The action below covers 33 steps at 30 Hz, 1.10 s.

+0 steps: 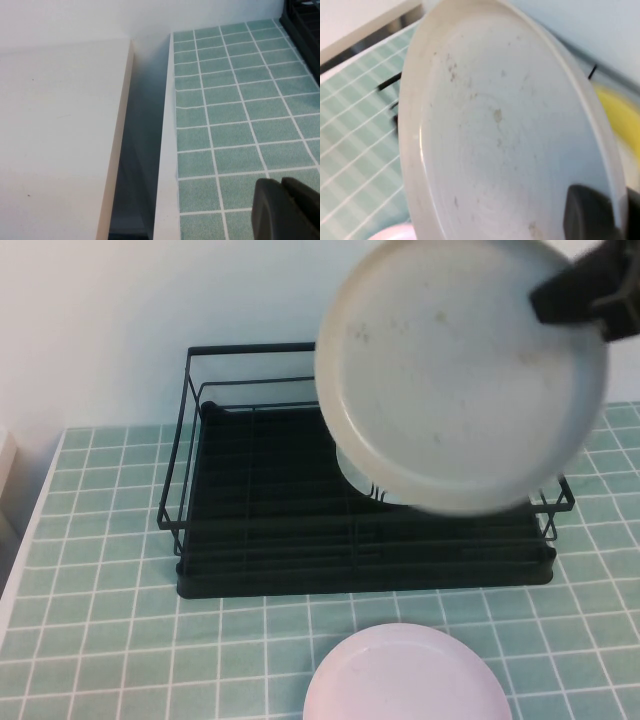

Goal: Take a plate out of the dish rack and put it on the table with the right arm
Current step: Place the plate from the table

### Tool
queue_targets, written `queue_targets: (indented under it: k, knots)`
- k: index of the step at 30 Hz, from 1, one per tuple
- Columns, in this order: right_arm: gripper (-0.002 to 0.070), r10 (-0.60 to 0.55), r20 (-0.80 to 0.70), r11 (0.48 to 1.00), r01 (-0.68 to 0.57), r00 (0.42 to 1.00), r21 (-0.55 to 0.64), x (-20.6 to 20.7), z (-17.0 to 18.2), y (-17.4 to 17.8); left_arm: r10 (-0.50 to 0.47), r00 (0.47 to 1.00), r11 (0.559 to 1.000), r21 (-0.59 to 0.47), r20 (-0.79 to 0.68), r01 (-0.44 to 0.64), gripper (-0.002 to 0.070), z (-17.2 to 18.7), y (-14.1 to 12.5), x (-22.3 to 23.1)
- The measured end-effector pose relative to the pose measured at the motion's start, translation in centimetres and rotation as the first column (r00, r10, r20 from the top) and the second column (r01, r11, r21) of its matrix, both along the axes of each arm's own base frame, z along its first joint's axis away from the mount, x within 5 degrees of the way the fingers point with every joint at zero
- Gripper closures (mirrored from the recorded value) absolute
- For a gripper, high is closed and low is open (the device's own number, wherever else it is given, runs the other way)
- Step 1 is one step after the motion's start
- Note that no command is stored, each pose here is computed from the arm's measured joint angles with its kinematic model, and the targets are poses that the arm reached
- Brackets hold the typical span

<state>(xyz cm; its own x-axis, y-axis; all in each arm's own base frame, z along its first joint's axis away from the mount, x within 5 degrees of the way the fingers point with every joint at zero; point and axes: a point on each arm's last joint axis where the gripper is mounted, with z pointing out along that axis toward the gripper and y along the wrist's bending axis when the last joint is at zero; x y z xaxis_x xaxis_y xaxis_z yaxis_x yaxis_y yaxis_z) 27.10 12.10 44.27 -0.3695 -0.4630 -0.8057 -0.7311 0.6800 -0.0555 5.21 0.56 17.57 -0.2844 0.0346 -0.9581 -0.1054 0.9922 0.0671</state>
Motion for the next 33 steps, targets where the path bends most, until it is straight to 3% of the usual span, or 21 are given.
queue_targets:
  k: [3,8,13,17,23,33]
  knots:
    - [0.0593,-0.031,-0.149,0.999,0.037,0.988,0.038,-2.6,-1.4,-0.7,0.000,1.000,1.000,0.000,0.000,0.000,0.0678,0.0,0.0,0.0]
    - [0.0593,-0.024,-0.325,0.977,0.092,0.945,0.195,-6.9,-7.5,-1.0,0.000,1.000,1.000,0.000,0.000,0.000,0.0678,0.0,0.0,0.0]
    - [0.0593,-0.092,-0.448,0.959,0.200,0.890,0.199,-8.9,-14.4,-1.7,0.000,1.000,1.000,0.000,0.000,0.000,0.0678,0.0,0.0,0.0]
    - [0.0593,-0.083,-0.497,0.974,0.175,0.864,0.142,-9.2,-18.0,-1.7,0.000,1.000,1.000,0.000,0.000,0.000,0.0678,0.0,0.0,0.0]
    - [0.0593,-0.049,-0.523,0.986,0.124,0.851,0.110,-7.7,-20.5,-1.2,0.000,1.000,1.000,0.000,0.000,0.000,0.0678,0.0,0.0,0.0]
    - [0.0593,0.057,-0.523,0.986,0.035,0.851,0.165,-5.3,-23.9,0.3,0.000,1.000,1.000,0.000,0.000,0.000,0.0678,0.0,0.0,0.0]
